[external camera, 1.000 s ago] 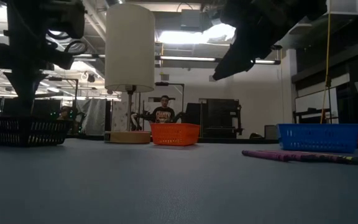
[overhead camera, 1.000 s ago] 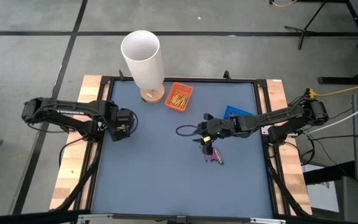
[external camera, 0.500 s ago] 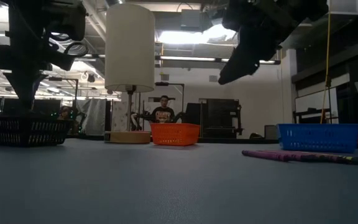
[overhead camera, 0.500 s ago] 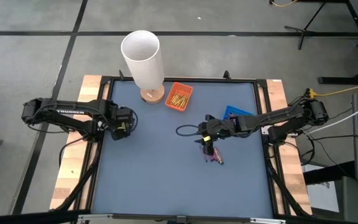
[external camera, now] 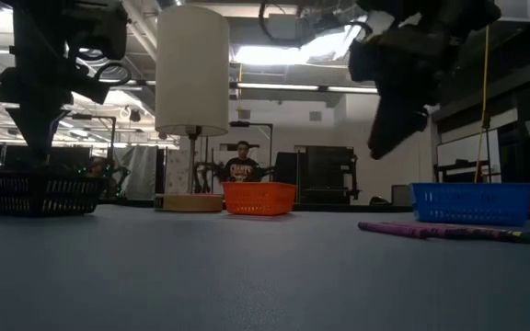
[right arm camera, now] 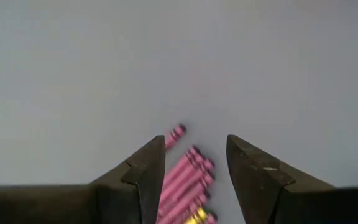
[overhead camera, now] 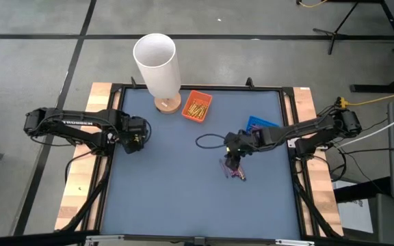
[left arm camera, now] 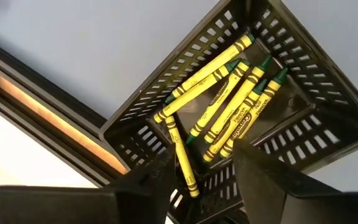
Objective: Sort crayons
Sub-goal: Put the violet crayon into the blue basket
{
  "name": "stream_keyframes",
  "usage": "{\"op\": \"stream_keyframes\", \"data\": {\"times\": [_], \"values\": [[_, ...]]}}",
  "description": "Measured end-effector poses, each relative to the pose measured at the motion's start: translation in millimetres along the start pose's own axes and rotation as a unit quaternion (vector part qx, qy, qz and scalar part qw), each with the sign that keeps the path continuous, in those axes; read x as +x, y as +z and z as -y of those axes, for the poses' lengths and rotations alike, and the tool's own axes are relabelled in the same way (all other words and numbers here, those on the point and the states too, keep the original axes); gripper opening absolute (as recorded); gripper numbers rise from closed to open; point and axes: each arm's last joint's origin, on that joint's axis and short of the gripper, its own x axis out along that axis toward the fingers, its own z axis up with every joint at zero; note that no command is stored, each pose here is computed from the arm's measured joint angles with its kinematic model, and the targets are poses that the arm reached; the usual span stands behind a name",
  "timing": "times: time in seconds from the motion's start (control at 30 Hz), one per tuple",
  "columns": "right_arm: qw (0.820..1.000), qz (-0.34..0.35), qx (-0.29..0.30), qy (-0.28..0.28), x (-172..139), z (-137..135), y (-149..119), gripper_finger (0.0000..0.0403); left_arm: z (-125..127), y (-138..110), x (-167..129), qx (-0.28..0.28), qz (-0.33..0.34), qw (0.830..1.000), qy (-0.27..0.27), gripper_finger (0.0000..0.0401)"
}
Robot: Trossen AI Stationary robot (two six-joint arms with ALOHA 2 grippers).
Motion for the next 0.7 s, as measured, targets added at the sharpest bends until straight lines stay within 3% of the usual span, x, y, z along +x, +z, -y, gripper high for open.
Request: {"op": "stream_keyframes", "data": {"times": [0.23, 0.7], "values": [[0.999, -0.03, 0.027, -0.028, -3, -16, -20, 0.017, 1, 2, 0, -0.004, 0.01, 1.0, -0.004, 0.0149], [0.984, -0.017, 0.096, -0.147, -13, -42, -77, 0.017, 1, 3, 0, -0.005, 0.013, 1.0, -0.005, 0.0145]]}}
